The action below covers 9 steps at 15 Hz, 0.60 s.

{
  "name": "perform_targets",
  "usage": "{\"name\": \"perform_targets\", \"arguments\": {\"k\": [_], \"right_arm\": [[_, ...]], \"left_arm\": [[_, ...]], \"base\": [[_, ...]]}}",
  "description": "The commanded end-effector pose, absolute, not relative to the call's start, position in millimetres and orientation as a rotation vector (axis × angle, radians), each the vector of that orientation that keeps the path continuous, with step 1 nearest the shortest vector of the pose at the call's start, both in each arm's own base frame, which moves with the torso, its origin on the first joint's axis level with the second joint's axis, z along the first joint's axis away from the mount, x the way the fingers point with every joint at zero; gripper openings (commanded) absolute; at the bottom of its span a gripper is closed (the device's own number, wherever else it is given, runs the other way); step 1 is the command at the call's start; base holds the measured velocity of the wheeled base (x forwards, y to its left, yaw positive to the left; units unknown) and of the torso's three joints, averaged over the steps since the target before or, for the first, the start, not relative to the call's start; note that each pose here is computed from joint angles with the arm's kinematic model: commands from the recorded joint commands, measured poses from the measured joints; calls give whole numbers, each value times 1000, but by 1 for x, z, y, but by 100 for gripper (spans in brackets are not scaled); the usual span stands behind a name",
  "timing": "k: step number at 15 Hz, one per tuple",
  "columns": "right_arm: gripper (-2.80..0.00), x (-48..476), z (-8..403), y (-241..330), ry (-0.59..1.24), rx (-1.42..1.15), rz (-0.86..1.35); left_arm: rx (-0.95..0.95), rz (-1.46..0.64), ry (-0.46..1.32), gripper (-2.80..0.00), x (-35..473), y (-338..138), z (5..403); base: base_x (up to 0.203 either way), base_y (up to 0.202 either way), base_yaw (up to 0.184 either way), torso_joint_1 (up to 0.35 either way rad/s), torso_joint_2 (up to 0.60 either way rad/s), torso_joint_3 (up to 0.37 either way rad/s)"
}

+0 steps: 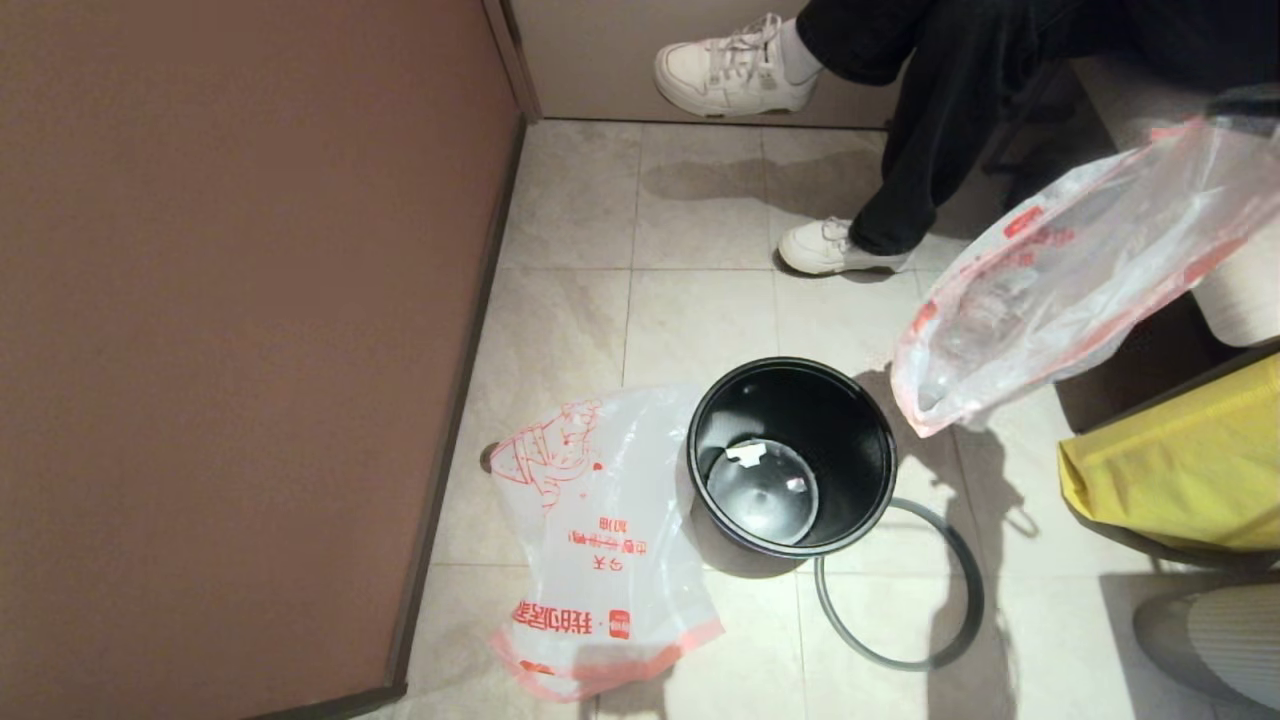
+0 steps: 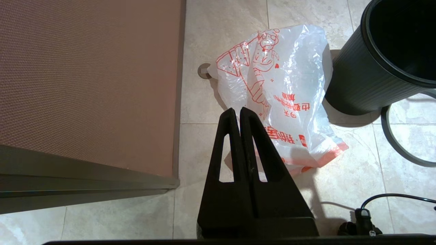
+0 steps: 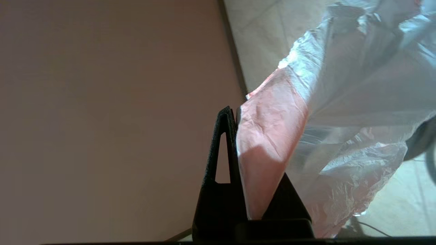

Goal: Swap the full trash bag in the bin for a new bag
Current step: Place the trash bag on the floor

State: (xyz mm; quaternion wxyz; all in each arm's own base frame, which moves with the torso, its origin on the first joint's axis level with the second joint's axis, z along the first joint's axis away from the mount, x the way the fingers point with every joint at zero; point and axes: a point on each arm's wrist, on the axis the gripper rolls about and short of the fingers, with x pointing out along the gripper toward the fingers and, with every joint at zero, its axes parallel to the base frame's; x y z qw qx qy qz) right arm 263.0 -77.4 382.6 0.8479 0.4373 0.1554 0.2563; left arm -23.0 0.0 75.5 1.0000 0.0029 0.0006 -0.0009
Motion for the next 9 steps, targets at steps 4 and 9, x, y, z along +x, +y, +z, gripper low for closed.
{"name": "perform_targets", "arguments": {"k": [4,9], "right_arm": [[-280,349,291,-122,493,970,440],[-280,390,204,-167,597,990,342]], "left_arm": [[6,-2,3,-280,-23,0,75],[6,-2,3,-280,-23,0,75]], "base": [[0,0,0,0,0,0],[0,0,0,0,0,0]]}}
